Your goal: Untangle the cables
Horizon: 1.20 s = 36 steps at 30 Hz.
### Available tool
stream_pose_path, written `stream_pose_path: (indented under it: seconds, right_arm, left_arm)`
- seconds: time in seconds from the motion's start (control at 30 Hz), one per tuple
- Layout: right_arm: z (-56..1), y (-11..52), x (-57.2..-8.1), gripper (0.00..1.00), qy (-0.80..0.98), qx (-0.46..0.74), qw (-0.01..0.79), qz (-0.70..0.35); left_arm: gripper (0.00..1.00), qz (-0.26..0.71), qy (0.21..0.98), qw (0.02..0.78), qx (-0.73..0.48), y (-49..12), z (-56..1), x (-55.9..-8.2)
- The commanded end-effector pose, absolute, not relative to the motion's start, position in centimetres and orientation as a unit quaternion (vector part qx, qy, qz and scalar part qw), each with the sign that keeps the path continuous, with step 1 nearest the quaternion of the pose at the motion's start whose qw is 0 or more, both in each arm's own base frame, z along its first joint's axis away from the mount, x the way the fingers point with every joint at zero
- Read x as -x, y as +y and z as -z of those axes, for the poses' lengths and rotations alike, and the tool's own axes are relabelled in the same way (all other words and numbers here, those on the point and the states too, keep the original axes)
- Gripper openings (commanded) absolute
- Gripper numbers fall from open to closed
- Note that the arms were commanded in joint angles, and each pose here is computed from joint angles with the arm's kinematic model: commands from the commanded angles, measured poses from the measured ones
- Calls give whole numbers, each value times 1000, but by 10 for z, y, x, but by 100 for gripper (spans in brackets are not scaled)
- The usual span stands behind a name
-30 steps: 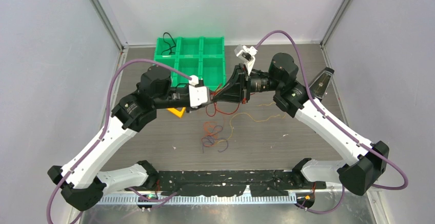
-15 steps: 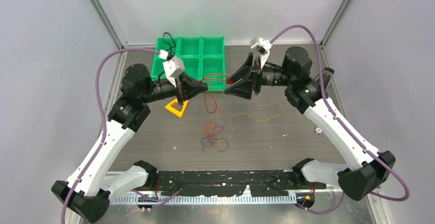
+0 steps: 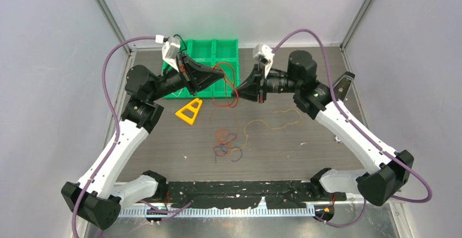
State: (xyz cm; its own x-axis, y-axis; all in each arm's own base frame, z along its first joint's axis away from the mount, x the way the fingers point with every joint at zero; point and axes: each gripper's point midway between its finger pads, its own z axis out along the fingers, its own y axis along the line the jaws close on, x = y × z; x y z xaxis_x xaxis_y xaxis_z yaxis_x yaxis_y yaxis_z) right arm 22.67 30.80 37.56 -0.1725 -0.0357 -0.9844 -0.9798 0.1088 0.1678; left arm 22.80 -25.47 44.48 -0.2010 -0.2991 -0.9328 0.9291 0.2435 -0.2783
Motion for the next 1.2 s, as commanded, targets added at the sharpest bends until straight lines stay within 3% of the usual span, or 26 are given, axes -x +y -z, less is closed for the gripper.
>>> stream_pose_path:
  seconds: [0.0, 0.07, 0.1, 0.13, 0.17, 0.23, 0.37, 0.53, 0.9, 1.03, 1.17]
  right_arm:
    - [-351, 329, -195, 5, 567, 468, 431, -523]
    - [-350, 330, -196, 10, 569, 468, 429, -523]
    - [-353, 327, -202, 26, 574, 462, 437, -516]
    - [-355, 324, -208, 35, 579, 455, 445, -509]
    - [-360, 317, -220, 53, 586, 443, 458, -500]
    - [-365, 298, -248, 70, 609, 408, 482, -479]
    - [-351, 247, -301, 88, 670, 336, 501, -432]
    - [-327, 202, -327, 92, 713, 289, 499, -398]
    - [-304, 189, -318, 96, 727, 287, 493, -381]
    - [-295, 189, -318, 96, 731, 290, 483, -384]
    - [-287, 188, -319, 97, 734, 294, 478, -382]
  left_arm:
    - [0, 535, 495, 640, -243, -243, -500, -245]
    - [0, 522, 498, 646, -249, -243, -495, -254]
    - [0, 513, 501, 650, -252, -242, -490, -259]
    - [0, 496, 502, 659, -258, -240, -486, -265]
    - [0, 476, 508, 669, -261, -238, -480, -275]
    - [0, 433, 523, 683, -268, -230, -466, -298]
    - [0, 367, 555, 697, -269, -209, -439, -353]
    - [0, 319, 571, 707, -270, -189, -423, -417]
    - [0, 182, 652, 709, -198, -139, -355, -560]
    - [0, 152, 662, 711, -179, -127, -332, -583]
    - [0, 167, 672, 701, -169, -129, -320, -577]
